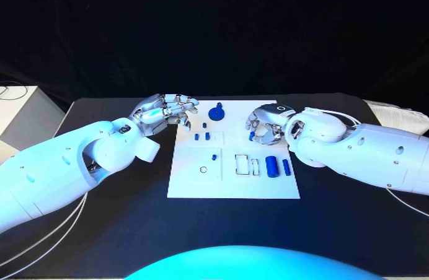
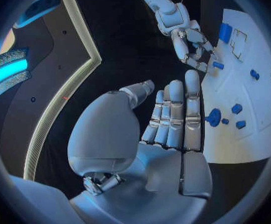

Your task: Assemble the parts on the task board

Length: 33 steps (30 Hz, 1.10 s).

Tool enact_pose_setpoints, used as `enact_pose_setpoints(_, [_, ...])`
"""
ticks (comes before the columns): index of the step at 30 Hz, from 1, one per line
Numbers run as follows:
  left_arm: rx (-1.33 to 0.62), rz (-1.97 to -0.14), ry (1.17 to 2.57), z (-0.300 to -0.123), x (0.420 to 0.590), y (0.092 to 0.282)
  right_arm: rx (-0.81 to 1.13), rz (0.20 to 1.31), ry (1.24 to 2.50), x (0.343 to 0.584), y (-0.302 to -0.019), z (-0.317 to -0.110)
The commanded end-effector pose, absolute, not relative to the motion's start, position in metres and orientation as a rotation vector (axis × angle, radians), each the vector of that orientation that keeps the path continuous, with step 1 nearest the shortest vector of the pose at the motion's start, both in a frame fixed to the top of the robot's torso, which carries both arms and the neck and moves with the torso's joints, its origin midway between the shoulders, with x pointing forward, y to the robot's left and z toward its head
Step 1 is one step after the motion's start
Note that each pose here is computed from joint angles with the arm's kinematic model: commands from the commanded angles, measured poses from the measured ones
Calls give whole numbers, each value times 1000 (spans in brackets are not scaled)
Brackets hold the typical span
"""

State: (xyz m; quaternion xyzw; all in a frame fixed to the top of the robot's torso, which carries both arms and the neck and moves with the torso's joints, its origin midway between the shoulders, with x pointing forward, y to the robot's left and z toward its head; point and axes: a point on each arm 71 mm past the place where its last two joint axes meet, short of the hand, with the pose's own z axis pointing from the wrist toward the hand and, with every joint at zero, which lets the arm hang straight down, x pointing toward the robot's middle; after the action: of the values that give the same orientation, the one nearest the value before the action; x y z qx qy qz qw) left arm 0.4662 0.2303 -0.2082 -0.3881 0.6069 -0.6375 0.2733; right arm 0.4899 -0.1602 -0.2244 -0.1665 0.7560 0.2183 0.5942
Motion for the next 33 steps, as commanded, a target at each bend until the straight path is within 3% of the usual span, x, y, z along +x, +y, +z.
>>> enact_pose_setpoints(1, [-1032, -1747, 1625, -207, 465, 228, -414, 477, 1746, 491, -159, -226])
enact_pose_setpoints(33, [-1036, -1740, 1627, -207, 465, 230, -446, 429, 1730, 490, -154, -237])
